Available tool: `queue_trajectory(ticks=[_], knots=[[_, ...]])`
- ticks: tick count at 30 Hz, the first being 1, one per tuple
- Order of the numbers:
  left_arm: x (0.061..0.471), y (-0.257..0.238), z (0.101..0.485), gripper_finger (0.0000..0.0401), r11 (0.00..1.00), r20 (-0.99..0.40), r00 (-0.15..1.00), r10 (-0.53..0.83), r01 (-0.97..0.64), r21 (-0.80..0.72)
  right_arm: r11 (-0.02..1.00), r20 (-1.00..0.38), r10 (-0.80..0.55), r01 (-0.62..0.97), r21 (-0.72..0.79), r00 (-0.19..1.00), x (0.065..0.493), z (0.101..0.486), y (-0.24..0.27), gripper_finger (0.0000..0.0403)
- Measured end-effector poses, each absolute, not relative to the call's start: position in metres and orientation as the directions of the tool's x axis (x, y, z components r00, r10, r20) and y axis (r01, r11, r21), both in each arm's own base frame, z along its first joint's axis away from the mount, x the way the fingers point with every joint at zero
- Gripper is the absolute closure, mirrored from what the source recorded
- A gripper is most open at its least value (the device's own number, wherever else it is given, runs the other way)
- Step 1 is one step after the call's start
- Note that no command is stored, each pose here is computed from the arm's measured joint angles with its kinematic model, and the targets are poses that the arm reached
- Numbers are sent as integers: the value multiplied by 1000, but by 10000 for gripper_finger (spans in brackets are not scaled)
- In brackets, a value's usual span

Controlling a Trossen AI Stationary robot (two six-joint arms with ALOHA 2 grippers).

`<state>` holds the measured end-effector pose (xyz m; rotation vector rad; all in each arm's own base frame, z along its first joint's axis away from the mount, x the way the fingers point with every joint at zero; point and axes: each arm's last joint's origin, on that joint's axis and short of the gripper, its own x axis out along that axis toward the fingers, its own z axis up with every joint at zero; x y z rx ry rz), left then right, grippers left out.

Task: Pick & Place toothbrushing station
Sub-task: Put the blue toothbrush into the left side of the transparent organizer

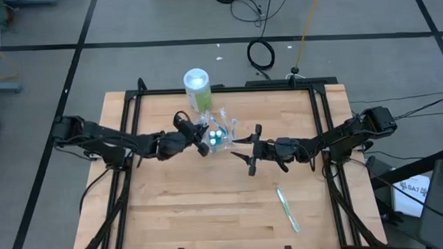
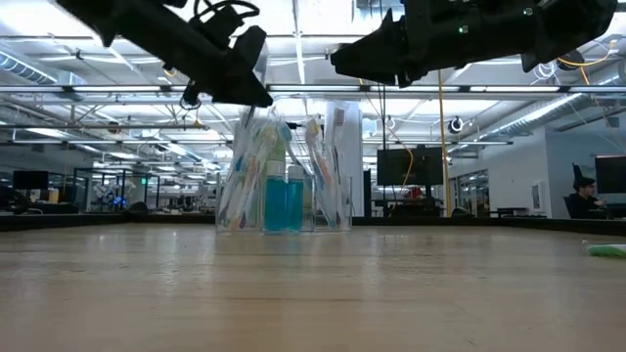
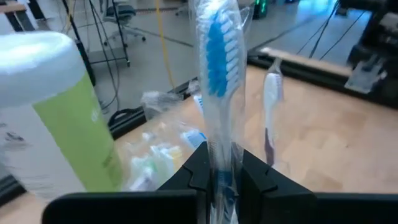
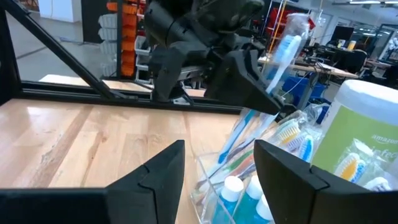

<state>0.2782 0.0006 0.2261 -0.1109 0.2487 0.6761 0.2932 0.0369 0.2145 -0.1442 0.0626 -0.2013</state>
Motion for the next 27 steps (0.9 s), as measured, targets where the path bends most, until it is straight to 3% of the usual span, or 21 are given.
queue_trajectory(ticks=[16, 27], knots=[[270, 0, 183, 368, 751, -326, 726, 605, -657, -71, 970, -68, -202, 190, -151, 977, 293, 212, 37, 219], [270, -1, 169, 330, 742, -410, 711, 571, -661, -114, 976, -108, -202, 191, -105, 973, 293, 208, 37, 218]])
